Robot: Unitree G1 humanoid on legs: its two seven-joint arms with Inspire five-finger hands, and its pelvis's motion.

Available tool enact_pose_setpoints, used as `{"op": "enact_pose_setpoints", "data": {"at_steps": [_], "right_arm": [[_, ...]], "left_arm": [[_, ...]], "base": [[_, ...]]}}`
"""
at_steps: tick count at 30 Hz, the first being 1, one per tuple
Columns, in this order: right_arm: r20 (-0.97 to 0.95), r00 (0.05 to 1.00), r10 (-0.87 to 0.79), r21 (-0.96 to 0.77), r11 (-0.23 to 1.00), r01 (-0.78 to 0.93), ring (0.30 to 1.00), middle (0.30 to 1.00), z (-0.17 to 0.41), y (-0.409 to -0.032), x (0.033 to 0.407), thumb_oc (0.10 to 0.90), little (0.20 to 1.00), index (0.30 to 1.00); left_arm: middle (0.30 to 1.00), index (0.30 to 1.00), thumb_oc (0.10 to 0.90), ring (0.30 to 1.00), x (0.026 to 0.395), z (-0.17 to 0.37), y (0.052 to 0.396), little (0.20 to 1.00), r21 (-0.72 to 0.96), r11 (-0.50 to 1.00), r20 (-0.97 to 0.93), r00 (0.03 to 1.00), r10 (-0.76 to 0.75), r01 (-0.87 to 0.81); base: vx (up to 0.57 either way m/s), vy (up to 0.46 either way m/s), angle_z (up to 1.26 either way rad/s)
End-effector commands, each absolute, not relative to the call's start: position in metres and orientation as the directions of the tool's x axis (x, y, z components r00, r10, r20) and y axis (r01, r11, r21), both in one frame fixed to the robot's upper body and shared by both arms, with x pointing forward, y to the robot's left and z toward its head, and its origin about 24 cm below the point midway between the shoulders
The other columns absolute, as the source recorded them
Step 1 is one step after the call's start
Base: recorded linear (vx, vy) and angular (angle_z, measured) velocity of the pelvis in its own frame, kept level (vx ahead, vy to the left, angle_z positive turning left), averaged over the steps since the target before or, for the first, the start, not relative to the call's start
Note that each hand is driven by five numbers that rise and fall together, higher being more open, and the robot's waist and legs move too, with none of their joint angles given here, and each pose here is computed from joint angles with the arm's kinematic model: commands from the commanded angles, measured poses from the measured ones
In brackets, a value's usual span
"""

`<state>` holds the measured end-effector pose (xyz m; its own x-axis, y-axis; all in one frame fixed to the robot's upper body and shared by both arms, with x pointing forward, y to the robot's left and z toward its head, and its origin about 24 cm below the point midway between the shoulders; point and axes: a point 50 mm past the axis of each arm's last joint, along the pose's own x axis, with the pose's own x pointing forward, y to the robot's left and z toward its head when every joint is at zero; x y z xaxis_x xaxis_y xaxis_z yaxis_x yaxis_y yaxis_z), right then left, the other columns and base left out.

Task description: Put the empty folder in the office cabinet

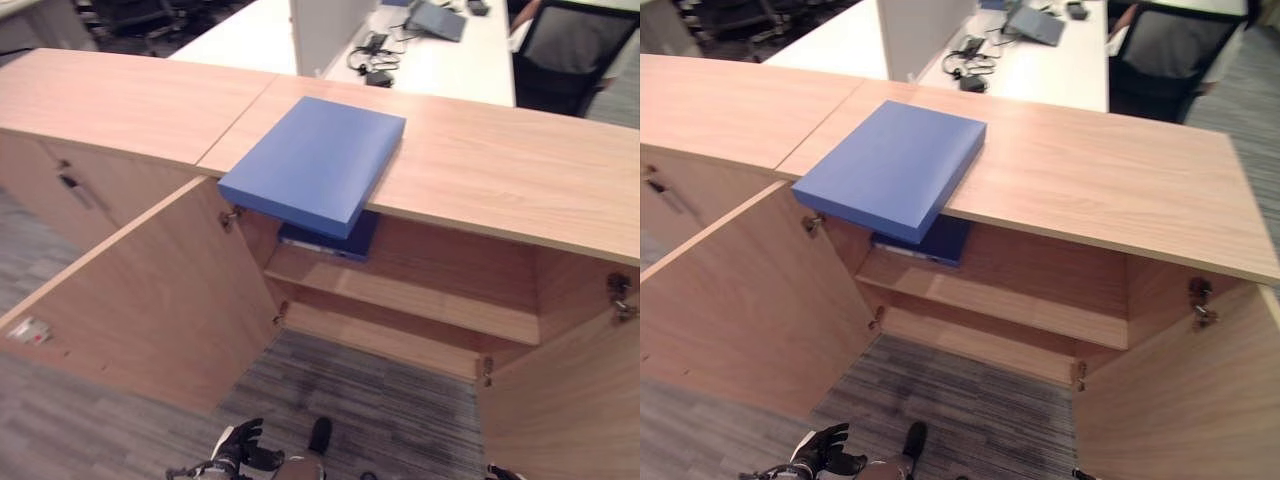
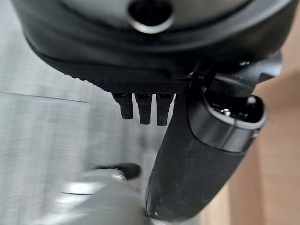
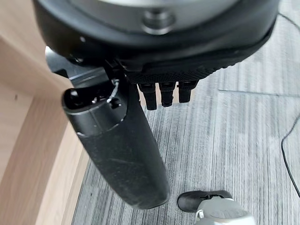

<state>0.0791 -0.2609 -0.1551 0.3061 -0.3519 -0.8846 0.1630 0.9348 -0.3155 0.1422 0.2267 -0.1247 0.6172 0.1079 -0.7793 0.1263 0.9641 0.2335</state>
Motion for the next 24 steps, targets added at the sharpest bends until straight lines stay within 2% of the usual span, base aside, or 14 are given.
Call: {"op": "enact_pose_setpoints", "data": {"at_steps": [1,9,15,17,18,20,22,23,24], "right_arm": [[-0.857,0.353,-0.375,-0.349,0.927,0.136,0.900,0.900,-0.147,-0.275,0.088,0.800,0.900,0.900],[-0.841,0.429,-0.330,-0.304,0.944,0.131,0.900,0.900,-0.143,-0.265,0.105,0.800,0.900,0.900],[-0.844,0.436,-0.312,-0.258,0.949,0.179,0.900,0.900,-0.144,-0.259,0.108,0.800,0.900,0.900],[-0.837,0.453,-0.308,-0.225,0.947,0.228,0.900,0.900,-0.143,-0.255,0.111,0.800,0.900,0.900],[-0.835,0.455,-0.310,-0.197,0.940,0.279,0.900,0.900,-0.143,-0.253,0.109,0.800,0.900,0.900],[-0.845,0.439,-0.305,-0.186,0.938,0.294,0.900,0.900,-0.146,-0.250,0.105,0.800,0.900,0.900],[-0.870,0.404,-0.284,-0.146,0.929,0.339,0.900,0.900,-0.153,-0.239,0.093,0.800,0.900,0.900],[-0.870,0.404,-0.284,-0.146,0.929,0.339,0.900,0.900,-0.153,-0.238,0.093,0.800,0.900,0.900],[-0.878,0.390,-0.279,-0.129,0.920,0.370,0.900,0.900,-0.156,-0.234,0.087,0.800,0.900,0.900]], "left_arm": [[0.900,0.900,0.800,0.900,0.153,-0.110,0.226,0.900,0.189,0.974,-0.716,0.696,0.051,0.123],[0.900,0.900,0.800,0.900,0.160,-0.095,0.221,0.900,0.097,0.991,-0.657,0.754,-0.004,0.089],[0.900,0.900,0.800,0.900,0.165,-0.091,0.215,0.900,0.044,0.997,-0.642,0.767,-0.017,0.059],[0.900,0.900,0.800,0.900,0.175,-0.070,0.222,0.900,0.077,0.996,-0.556,0.831,0.007,0.044],[0.900,0.900,0.800,0.900,0.182,-0.035,0.232,0.900,0.119,0.993,-0.410,0.911,0.048,0.001],[0.900,0.900,0.800,0.900,0.182,-0.024,0.236,0.900,0.139,0.990,-0.361,0.930,0.072,-0.022],[0.900,0.900,0.800,0.900,0.187,0.024,0.248,0.900,0.213,0.960,-0.106,0.972,0.209,-0.183],[0.900,0.900,0.800,0.900,0.187,0.024,0.249,0.900,0.214,0.960,-0.106,0.972,0.209,-0.183],[0.900,0.900,0.800,0.900,0.186,0.056,0.261,0.900,0.289,0.902,0.076,0.947,0.312,-0.320]], "base": [[0.08,0.130,-0.39],[0.07,0.114,-0.34],[0.03,0.049,-0.02],[0.03,0.037,0.04],[0.01,0.017,0.08],[0.01,-0.011,0.18],[0.02,-0.030,0.22],[0.01,-0.031,0.19],[0.01,-0.021,0.18]]}}
